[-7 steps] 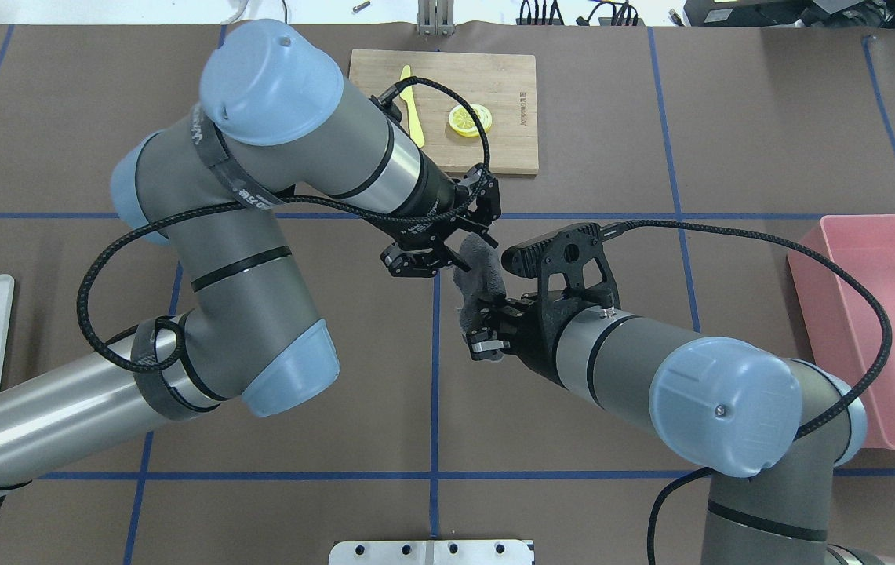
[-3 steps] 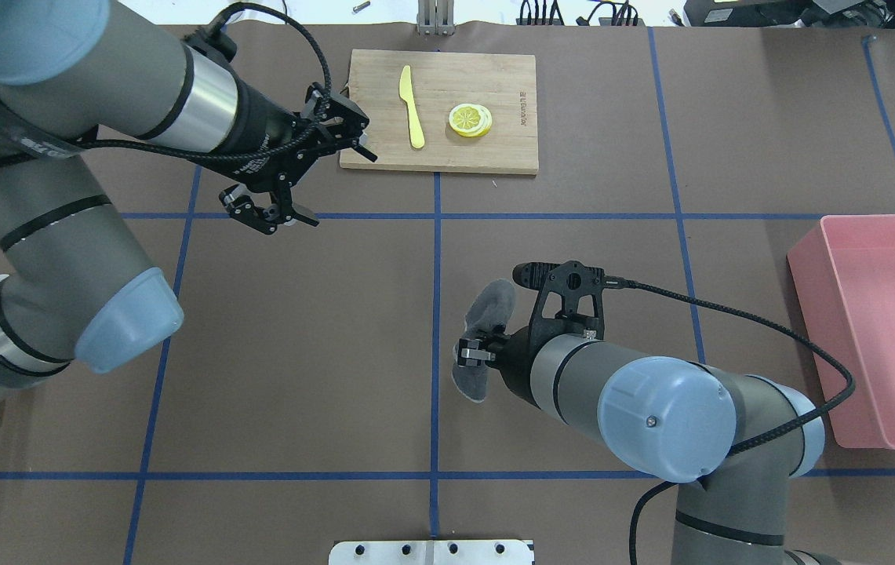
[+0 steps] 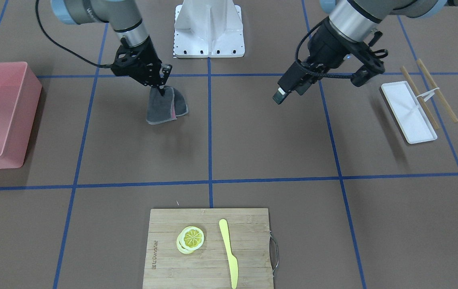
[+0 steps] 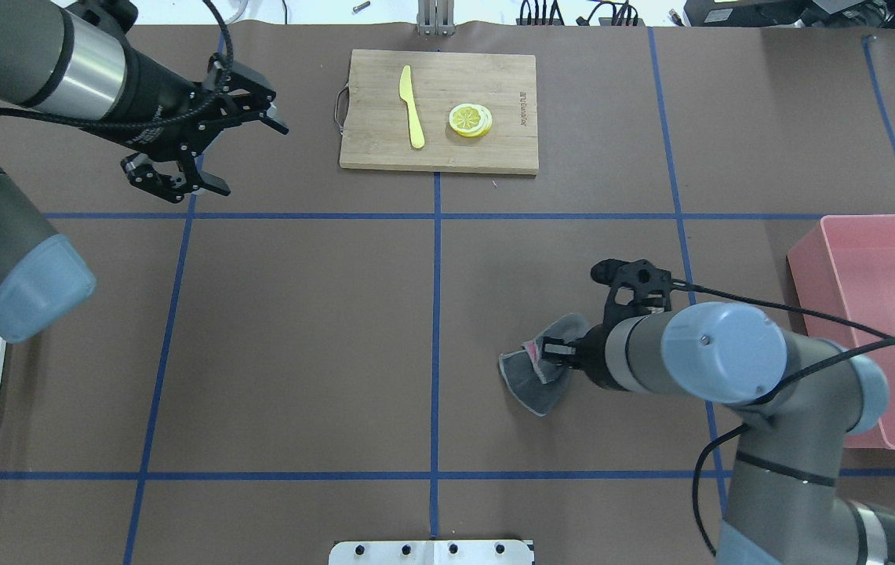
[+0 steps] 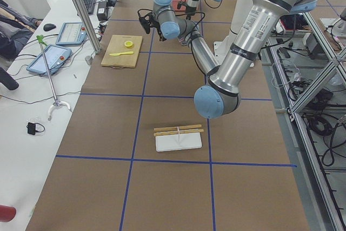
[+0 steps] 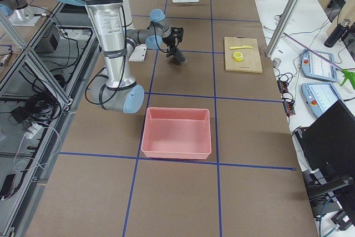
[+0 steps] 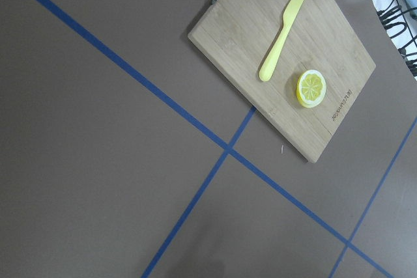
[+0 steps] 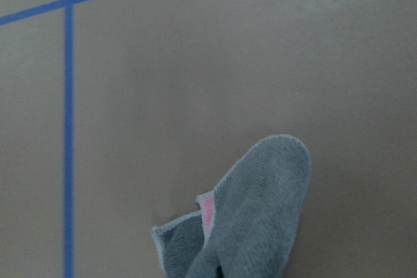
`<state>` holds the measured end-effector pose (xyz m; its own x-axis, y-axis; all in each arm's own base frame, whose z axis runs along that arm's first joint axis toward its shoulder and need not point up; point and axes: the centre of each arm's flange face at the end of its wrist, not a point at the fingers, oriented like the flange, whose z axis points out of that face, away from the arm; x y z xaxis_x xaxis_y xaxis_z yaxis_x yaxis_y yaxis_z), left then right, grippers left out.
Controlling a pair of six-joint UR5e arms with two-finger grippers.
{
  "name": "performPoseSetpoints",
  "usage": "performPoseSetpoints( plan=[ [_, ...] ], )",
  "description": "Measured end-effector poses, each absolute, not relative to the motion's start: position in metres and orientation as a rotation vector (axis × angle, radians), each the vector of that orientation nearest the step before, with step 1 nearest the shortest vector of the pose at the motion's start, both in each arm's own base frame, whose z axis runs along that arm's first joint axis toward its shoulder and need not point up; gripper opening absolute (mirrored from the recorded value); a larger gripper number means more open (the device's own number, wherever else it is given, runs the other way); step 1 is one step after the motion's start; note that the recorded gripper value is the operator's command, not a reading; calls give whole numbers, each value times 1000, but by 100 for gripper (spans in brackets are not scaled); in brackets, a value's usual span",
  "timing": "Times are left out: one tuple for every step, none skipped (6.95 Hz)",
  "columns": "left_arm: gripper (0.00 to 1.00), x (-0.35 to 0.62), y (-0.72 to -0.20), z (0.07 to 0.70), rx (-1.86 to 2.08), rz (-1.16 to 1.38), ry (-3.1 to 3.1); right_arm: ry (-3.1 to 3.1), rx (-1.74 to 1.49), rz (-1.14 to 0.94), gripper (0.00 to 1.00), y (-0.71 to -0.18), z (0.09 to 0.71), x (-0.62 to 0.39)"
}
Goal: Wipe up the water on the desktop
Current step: 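Wipe the table surface with the cloth held in the right gripper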
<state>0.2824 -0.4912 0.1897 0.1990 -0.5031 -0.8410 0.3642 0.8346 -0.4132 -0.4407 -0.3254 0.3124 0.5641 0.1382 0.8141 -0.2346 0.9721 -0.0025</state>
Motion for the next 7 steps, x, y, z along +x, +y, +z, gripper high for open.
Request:
performPoseSetpoints(
  plan=[
    [98, 262, -498, 223, -77, -577, 1185, -900, 69, 196, 0, -343, 348, -404],
    [98, 237, -503, 264, -12, -527, 1126, -868, 41, 178, 0, -356, 375, -371],
    [98, 204, -507, 306, 62, -461, 1063, -854, 28, 157, 0, -360, 388, -356],
    [98, 167, -508, 345, 131, -390, 1000, -862, 22, 136, 0, -361, 381, -369],
    [98, 136, -505, 377, 180, -326, 946, -882, 9, 130, 0, -359, 351, -406],
    [98, 115, -500, 403, 207, -271, 903, -895, -3, 144, 0, -348, 311, -453],
    [98, 99, -495, 424, 227, -217, 867, -907, -4, 160, 0, -335, 272, -493]
  ],
)
